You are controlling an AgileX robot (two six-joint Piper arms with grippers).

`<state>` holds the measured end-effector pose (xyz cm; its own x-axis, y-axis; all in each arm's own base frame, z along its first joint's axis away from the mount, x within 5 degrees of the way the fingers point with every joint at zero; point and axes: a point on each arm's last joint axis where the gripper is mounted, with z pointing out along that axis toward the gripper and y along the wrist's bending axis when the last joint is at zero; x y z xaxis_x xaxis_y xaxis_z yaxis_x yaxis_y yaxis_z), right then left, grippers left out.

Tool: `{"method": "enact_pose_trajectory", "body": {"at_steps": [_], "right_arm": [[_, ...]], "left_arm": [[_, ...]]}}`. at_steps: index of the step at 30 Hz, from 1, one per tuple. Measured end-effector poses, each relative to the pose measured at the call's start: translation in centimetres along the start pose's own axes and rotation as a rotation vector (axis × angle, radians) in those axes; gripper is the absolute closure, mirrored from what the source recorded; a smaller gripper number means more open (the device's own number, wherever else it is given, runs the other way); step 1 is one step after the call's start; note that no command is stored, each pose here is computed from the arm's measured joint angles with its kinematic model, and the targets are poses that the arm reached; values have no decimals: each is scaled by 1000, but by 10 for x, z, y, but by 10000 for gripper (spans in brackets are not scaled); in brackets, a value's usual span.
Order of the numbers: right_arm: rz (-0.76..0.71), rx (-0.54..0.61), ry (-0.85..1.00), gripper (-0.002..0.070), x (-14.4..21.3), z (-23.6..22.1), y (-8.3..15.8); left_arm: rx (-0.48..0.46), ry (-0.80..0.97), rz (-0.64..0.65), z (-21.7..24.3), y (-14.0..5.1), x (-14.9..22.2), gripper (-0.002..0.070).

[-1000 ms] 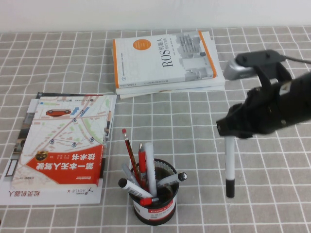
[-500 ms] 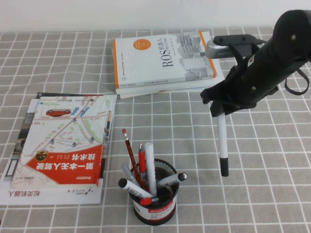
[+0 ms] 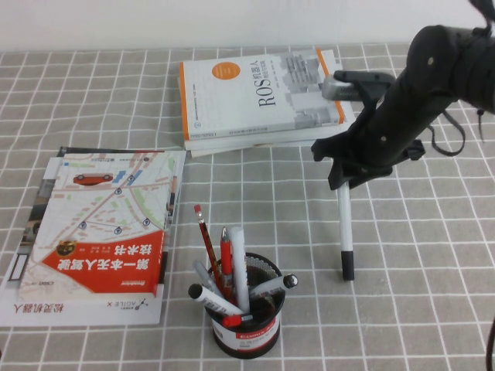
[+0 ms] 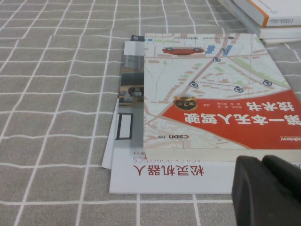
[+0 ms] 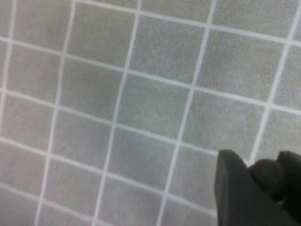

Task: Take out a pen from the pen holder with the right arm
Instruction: 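Take a marker out of the pen holder and lay it on the table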

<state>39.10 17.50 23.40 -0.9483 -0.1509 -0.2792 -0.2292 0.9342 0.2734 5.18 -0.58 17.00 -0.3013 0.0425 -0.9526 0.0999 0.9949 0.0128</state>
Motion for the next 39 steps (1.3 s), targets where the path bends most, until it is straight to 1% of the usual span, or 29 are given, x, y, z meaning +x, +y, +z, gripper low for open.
{"method": "enact_pose_trajectory", "body": {"at_steps": [7,11,15,17,21,23,26,29,31,34,37,39], "right_arm": [[25,2,40,557,-6,37,-7],[29,3,20,557,-9,45,-8],[27,-1,-36,551,-15,44,-8],[27,-2,-54,523,-17,43,-7],[27,-2,-60,416,-17,43,-7],[27,-2,-62,380,-17,43,-7],[27,-2,-62,360,-17,43,-7],[25,-5,-72,356,-18,38,-6],[11,-8,-97,363,-19,27,-1],[-36,-10,-153,413,-18,-4,12],[-109,-3,-219,507,-6,-45,31],[-159,5,-251,594,9,-69,41]], "left_arm": [[0,0,0,0,0,0,678],[0,0,0,0,0,0,678],[0,0,0,0,0,0,678],[0,0,0,0,0,0,678],[0,0,0,0,0,0,678],[0,0,0,0,0,0,678],[0,0,0,0,0,0,678],[0,0,0,0,0,0,678],[0,0,0,0,0,0,678],[0,0,0,0,0,0,678],[0,0,0,0,0,0,678],[0,0,0,0,0,0,678]]}}
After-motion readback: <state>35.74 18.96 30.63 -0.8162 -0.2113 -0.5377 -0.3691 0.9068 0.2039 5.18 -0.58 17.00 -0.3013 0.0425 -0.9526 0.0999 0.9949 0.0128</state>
